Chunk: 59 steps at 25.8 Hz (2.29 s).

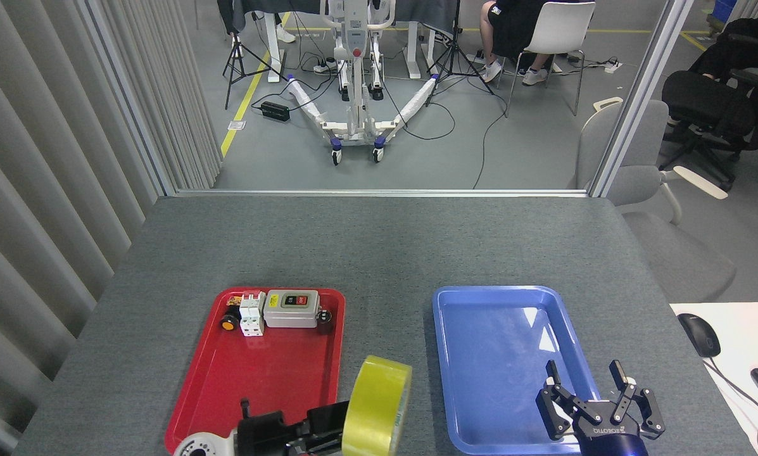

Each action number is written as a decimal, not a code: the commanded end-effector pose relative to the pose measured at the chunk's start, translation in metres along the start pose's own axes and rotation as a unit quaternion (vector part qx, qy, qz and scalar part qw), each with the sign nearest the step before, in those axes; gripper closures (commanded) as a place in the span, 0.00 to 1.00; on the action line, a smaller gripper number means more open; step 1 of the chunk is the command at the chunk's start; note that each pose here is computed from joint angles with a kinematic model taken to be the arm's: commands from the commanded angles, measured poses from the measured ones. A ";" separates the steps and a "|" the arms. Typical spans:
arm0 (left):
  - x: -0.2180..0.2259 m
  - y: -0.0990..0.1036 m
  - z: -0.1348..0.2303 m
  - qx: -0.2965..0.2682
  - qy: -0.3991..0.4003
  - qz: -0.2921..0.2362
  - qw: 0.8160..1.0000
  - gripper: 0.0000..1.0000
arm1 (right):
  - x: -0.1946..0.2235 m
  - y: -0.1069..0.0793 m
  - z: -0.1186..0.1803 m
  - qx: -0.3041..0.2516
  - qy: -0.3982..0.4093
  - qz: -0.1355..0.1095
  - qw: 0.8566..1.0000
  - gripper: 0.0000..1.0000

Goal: Place and move tape with both arms
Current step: 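Lift the tape and carry it toward the blue tray with the left gripper, then move the right gripper to the tape and grasp it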

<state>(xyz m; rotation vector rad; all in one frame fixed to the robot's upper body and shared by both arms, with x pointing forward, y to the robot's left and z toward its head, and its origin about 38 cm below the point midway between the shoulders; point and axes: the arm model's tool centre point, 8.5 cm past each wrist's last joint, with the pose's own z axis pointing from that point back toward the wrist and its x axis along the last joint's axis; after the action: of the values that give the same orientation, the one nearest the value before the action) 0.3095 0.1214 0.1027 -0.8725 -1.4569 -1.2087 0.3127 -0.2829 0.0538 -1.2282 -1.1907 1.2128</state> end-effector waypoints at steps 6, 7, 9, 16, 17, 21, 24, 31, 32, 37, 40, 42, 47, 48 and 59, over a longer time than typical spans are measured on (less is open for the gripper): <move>-0.026 -0.019 -0.073 0.009 0.041 0.014 0.999 1.00 | 0.008 -0.030 0.004 -0.045 -0.171 -0.017 0.984 0.01; -0.029 -0.018 -0.074 0.017 0.045 0.016 0.999 1.00 | 0.007 -0.031 0.005 -0.038 -0.196 -0.020 0.980 0.01; -0.037 -0.012 -0.073 0.053 0.058 0.028 0.996 1.00 | 0.001 -0.035 0.007 -0.029 -0.255 -0.040 0.966 0.01; -0.032 0.008 -0.065 0.112 0.089 0.047 0.989 1.00 | -0.007 -0.063 0.000 -0.033 -0.423 -0.126 0.897 0.01; -0.031 0.008 -0.065 0.113 0.087 0.046 0.989 1.00 | -0.005 -0.058 -0.003 -0.029 -0.425 -0.128 0.895 0.01; -0.031 0.010 -0.064 0.120 0.090 0.046 0.988 1.00 | 0.023 -0.043 -0.031 0.023 -0.459 -0.115 0.881 0.01; -0.032 0.011 -0.061 0.121 0.094 0.044 0.987 1.00 | 0.040 -0.047 -0.045 0.033 -0.494 -0.100 0.863 0.01; -0.032 0.010 -0.059 0.123 0.093 0.043 0.987 1.00 | 0.060 -0.050 -0.049 0.043 -0.538 -0.083 0.838 0.01; -0.031 0.010 -0.059 0.123 0.093 0.043 0.987 1.00 | 0.062 -0.049 -0.049 0.048 -0.538 -0.080 0.837 0.01; -0.032 0.012 -0.056 0.127 0.092 0.041 0.987 1.00 | 0.083 -0.044 -0.060 0.060 -0.544 -0.081 0.833 0.02; -0.032 0.012 -0.056 0.127 0.091 0.041 0.987 1.00 | 0.095 -0.046 -0.073 0.060 -0.546 -0.081 0.832 0.02; -0.032 0.012 -0.056 0.126 0.090 0.041 0.987 1.00 | 0.102 -0.044 -0.073 0.062 -0.551 -0.083 0.828 0.02; -0.031 0.010 -0.055 0.118 0.083 0.038 0.989 1.00 | 0.121 -0.039 -0.074 0.074 -0.565 -0.081 0.818 0.05; -0.031 0.009 -0.055 0.115 0.081 0.037 0.989 1.00 | 0.126 -0.038 -0.073 0.078 -0.569 -0.079 0.815 0.06; -0.030 0.009 -0.048 0.099 0.062 0.026 0.993 1.00 | 0.146 -0.034 -0.074 0.092 -0.582 -0.074 0.805 0.31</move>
<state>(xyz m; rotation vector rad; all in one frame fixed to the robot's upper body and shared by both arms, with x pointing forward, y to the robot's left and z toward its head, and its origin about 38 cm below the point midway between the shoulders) 0.3374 0.0760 0.0742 -0.6696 -1.4022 -1.0271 0.3896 -0.1372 0.0869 -0.1015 -1.9033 1.9675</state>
